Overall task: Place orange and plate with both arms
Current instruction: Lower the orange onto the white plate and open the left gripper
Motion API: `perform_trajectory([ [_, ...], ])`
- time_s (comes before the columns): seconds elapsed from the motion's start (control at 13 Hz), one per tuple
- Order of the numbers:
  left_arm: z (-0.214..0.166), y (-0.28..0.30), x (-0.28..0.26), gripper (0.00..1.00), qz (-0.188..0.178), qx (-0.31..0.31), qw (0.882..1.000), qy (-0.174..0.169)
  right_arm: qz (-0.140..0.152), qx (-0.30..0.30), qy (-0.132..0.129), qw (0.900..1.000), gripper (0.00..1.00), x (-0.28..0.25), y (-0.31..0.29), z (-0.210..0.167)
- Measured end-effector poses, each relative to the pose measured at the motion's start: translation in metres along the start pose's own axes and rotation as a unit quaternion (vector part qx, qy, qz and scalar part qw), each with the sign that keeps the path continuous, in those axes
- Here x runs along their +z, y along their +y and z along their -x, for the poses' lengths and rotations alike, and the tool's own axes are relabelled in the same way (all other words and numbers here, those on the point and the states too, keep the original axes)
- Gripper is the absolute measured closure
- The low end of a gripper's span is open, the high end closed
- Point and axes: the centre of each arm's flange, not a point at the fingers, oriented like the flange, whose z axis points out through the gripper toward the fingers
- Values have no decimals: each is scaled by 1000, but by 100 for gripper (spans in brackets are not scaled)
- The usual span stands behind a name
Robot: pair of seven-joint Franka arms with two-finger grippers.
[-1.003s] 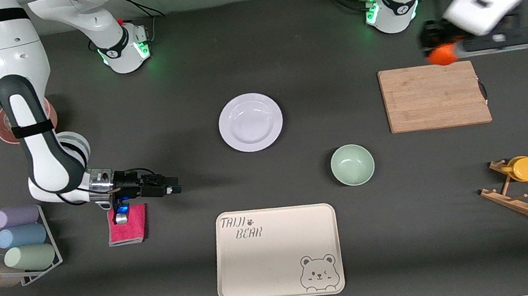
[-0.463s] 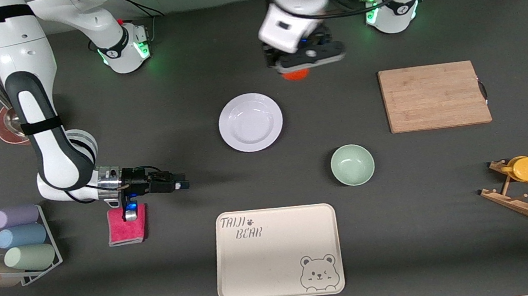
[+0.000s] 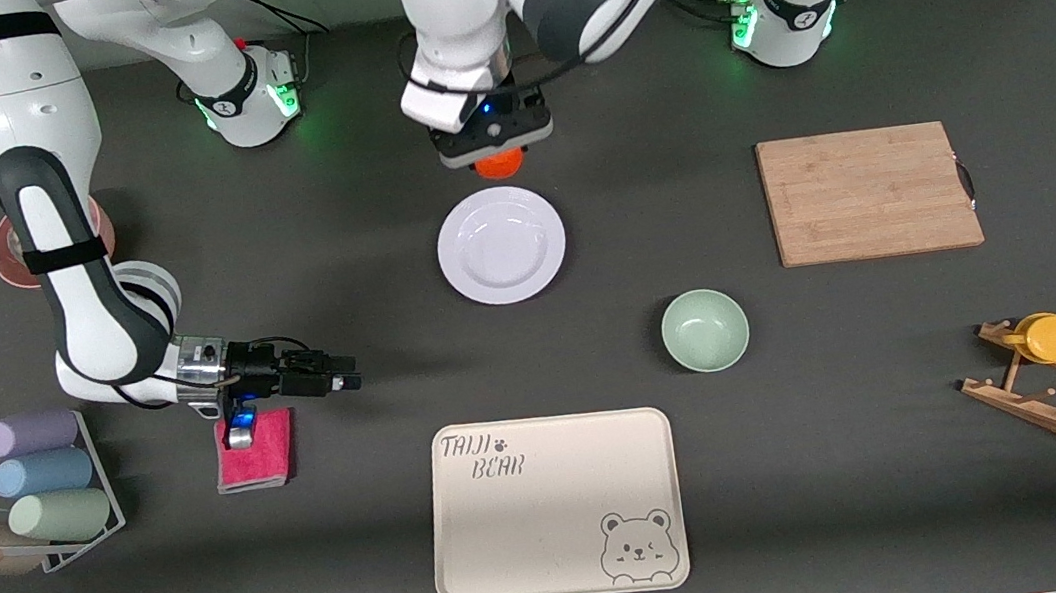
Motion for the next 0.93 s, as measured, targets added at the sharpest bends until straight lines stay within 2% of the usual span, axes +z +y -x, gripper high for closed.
perform_trajectory([
  [0.15,-4,8,48,28,14,-1,1000,-7,-5,5,10,1000,0,-4,0,1],
  [0.31,10,8,107,28,24,6,1000,-10,-4,9,14,1000,0,-6,4,3],
  [0.69,35,-1,232,28,-1,15,1000,12,-4,21,17,1000,0,-11,15,6],
  [0.93,36,-1,267,28,0,15,1000,12,-16,63,24,998,0,-25,15,11],
])
